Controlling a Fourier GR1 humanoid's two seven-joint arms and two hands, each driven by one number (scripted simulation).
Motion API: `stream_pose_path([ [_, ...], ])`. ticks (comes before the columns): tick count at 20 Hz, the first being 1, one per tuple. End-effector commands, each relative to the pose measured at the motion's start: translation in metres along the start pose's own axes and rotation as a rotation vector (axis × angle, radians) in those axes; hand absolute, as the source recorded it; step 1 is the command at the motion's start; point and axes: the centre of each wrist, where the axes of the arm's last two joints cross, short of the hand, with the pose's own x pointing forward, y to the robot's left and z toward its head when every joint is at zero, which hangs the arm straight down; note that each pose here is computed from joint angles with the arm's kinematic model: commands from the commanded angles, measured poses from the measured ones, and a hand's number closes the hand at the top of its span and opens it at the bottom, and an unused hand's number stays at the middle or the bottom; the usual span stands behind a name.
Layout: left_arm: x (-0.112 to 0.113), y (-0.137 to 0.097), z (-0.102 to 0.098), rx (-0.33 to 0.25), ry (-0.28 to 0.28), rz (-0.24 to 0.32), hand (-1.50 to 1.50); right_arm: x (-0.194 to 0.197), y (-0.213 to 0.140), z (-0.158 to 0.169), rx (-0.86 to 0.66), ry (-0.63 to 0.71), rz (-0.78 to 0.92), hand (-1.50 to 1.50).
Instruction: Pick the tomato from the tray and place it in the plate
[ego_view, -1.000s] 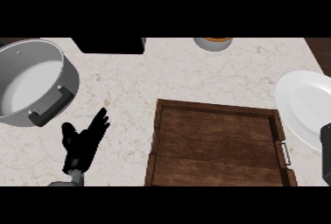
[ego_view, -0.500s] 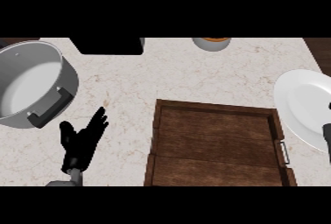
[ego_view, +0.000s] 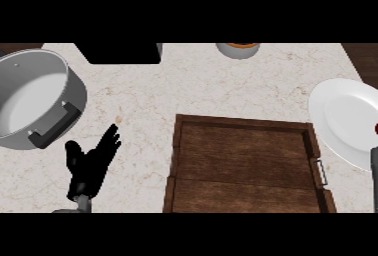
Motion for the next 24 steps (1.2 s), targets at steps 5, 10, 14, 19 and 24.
stream_pose_path([
  [5, 0.011, 0.002, 0.009, 0.018, 0.008, -0.002, 0.00, -0.015, -0.047, 0.034, 0.154, 0.022, -0.225, -1.50],
  [10, 0.010, 0.002, -0.002, -0.002, -0.007, 0.007, 0.00, -0.048, -0.085, 0.071, 0.248, 0.009, -0.231, -1.50],
  [14, -0.002, 0.009, 0.006, 0.007, -0.007, 0.003, 0.00, -0.077, -0.118, 0.071, 0.284, 0.008, -0.176, -1.50],
  [19, -0.005, -0.009, -0.007, -0.011, -0.011, 0.003, 0.00, -0.078, -0.121, 0.103, 0.312, -0.007, -0.118, -1.50],
  [24, -0.001, -0.014, 0.007, 0.001, 0.000, 0.011, 0.00, -0.081, -0.128, 0.127, 0.312, -0.001, -0.134, -1.50],
])
